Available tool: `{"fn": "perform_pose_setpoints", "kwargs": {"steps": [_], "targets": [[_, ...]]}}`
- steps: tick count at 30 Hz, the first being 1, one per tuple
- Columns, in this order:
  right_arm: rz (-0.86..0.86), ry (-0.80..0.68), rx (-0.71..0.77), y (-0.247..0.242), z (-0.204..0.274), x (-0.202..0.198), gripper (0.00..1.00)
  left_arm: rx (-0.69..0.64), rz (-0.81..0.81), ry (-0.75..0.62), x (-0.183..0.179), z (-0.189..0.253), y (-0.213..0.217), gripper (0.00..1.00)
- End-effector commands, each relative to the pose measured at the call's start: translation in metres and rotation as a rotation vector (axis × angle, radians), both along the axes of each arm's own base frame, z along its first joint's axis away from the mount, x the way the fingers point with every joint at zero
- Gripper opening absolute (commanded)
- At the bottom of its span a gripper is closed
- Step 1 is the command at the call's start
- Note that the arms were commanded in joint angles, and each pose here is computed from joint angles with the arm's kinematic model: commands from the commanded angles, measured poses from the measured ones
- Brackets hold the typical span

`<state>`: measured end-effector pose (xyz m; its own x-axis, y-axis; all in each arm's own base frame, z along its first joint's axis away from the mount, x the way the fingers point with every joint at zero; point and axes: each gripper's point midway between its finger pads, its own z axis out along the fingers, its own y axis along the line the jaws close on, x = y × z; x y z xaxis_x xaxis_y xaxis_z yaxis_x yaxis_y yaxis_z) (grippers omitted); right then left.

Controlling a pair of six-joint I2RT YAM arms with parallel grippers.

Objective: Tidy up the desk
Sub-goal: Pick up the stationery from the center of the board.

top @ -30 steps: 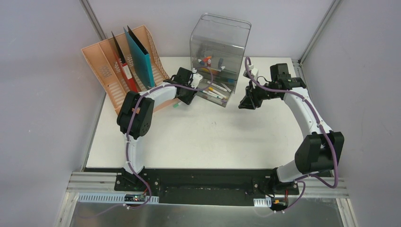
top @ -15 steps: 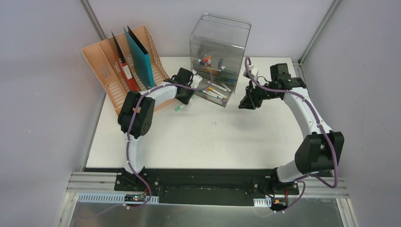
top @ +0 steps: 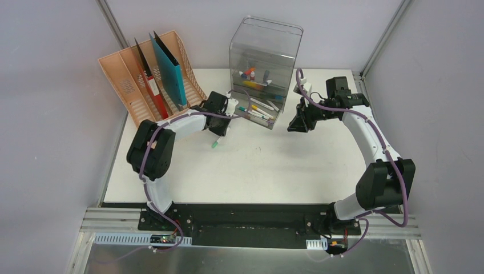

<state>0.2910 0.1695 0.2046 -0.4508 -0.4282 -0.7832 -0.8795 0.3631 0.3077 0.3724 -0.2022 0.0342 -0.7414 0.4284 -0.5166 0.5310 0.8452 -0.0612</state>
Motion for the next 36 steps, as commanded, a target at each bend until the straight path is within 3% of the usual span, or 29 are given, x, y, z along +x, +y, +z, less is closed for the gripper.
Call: {"fn": "perform_pose_setpoints", "kwargs": {"steps": [1, 12, 19, 36], "targets": [[0.037, -0.032, 0.049, 0.006, 0.011, 0.0, 0.31, -0.166, 0.043, -0.136, 0.003, 0.054, -0.017, 0.0], [0.107, 0.036, 0.12, 0.024, 0.013, -0.012, 0.31, -0.478, 0.114, -0.359, -0.023, 0.123, -0.021, 0.0], [0.206, 0.028, 0.214, 0.039, 0.019, -0.027, 0.29, -0.687, 0.06, -0.48, -0.05, 0.159, -0.028, 0.0], [0.212, 0.148, 0.317, 0.051, 0.025, -0.027, 0.29, -1.043, 0.017, -0.424, -0.082, 0.181, -0.053, 0.0]]}}
